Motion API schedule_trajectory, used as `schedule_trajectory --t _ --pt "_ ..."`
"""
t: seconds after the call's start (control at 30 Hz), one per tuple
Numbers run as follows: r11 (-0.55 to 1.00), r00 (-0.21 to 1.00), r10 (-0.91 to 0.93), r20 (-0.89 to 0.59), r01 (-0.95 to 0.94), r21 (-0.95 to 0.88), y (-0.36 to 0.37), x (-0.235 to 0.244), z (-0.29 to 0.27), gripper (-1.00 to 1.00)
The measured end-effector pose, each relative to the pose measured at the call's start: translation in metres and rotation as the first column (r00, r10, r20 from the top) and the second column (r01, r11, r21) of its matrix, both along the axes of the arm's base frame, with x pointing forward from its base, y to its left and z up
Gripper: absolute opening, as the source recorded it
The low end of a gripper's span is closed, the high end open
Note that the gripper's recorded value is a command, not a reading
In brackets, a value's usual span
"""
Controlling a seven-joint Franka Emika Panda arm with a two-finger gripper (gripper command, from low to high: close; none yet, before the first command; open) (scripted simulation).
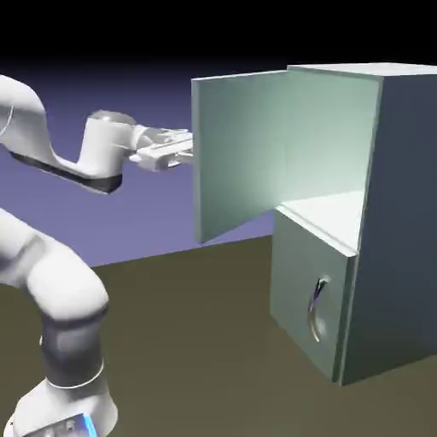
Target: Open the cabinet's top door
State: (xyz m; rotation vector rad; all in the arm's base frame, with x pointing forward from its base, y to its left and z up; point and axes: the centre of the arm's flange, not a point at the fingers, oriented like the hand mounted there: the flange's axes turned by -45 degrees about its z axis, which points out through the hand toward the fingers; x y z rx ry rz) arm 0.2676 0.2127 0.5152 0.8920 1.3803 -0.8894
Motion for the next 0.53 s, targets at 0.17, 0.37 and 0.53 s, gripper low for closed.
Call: schedule_trajectory --t 0.17,0.37,0.53 --pt "0.991 0.991 -0.137 0.000 0.137 0.000 0.037 0.007 0.000 -1.00" --pt "0.964 0.964 -0.265 0.000 0.265 0.001 0.071 0.019 0.000 -1.00" --pt "0.944 0.944 -0.331 -0.001 0.331 0.000 0.091 0.026 0.000 -1.00"
